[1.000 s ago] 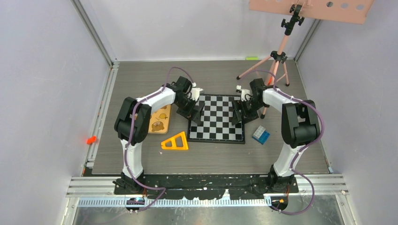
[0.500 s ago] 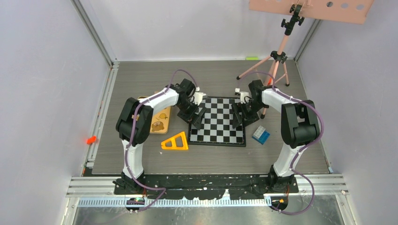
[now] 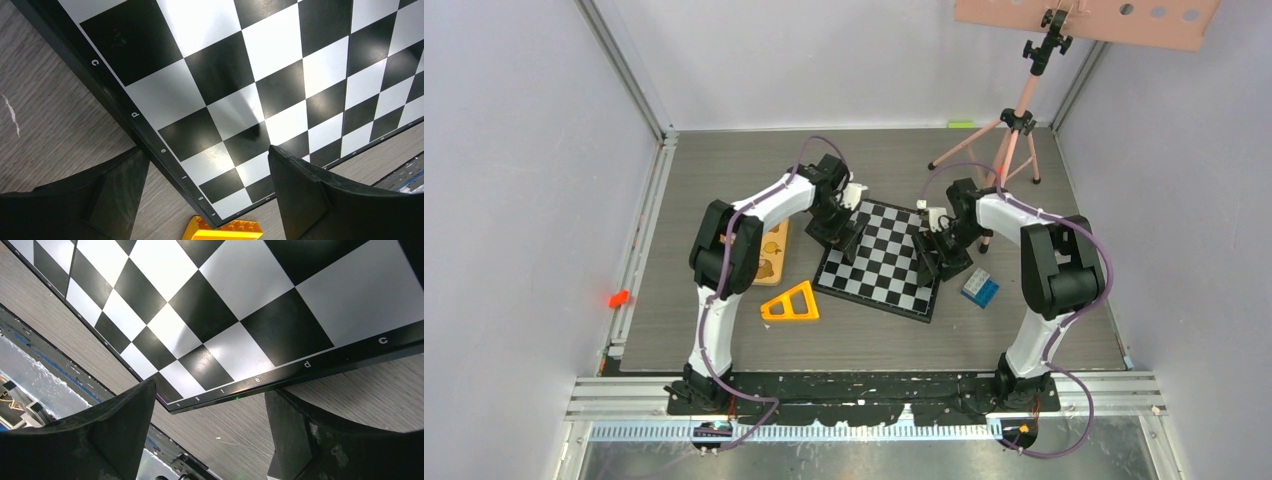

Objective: Set up the chess pieces on the board
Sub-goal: Adjust the chessboard at the center of the board.

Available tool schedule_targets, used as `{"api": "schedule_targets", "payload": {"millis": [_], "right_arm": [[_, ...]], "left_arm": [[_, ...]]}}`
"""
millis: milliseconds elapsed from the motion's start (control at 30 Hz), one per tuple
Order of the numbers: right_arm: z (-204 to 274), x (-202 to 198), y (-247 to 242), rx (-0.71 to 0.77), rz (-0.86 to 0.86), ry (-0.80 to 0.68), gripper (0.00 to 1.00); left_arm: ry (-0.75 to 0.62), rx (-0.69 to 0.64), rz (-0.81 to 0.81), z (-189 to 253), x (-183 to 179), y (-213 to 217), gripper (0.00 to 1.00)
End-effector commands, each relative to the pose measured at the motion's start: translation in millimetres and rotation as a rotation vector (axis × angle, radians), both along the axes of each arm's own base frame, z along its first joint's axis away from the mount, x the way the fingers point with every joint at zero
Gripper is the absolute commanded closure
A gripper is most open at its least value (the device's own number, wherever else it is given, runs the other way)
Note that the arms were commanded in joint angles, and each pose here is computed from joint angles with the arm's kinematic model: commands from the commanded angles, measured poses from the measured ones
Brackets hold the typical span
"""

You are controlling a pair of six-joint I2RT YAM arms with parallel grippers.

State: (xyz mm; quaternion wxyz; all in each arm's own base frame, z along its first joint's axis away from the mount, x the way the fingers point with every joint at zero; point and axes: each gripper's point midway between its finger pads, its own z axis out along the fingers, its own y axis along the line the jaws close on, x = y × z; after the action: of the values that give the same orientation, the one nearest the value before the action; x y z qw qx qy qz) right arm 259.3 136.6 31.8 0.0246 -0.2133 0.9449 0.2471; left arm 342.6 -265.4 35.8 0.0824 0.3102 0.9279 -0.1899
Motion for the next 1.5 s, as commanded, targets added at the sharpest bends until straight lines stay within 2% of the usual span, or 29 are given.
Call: {"api": "schedule_targets", "payload": {"millis": [0,367,667,833,1000,1167,1300,1467], "right_arm": [[11.7,13.5,13.8,0.042,-0.004,-0.079,0.14],[18.7,75.6,1.0,-0.048,-0.092,-0.182,0.14],[16.9,126.8,6.0,-0.071,-0.094,-0.201,0.14],[15.8,155.1,-1.1,-0.132,-0.085,-0.262,0.13],[42.3,175.8,-0.5,-0.131,-0.093,-0.336,0.13],[68.7,174.3,-10.9,-0.156,-0.1,-0.401,0.11],[80.0,144.0,-17.8,-0.152,-0.082,-0.397,0.11],[77.8,94.4,-19.2,-0.12,-0.008,-0.347,0.12]], "left_arm": [[0.01,-0.054,-0.026,-9.8,-3.3,-15.6,0.09],[0.122,-0.176,-0.128,1.8,-61.2,-16.4,0.11],[0.216,-0.27,-0.331,11.6,-127.3,-38.4,0.11],[0.188,-0.271,-0.402,24.3,-142.3,-36.7,0.11],[0.006,-0.206,-0.409,49.3,-118.7,-23.4,0.1],[-0.197,-0.178,-0.274,81.5,-53.9,-12.0,0.06],[-0.313,-0.199,-0.117,92.1,14.4,-7.1,0.05],[-0.297,-0.242,-0.014,79.9,70.5,-22.5,0.05]]}}
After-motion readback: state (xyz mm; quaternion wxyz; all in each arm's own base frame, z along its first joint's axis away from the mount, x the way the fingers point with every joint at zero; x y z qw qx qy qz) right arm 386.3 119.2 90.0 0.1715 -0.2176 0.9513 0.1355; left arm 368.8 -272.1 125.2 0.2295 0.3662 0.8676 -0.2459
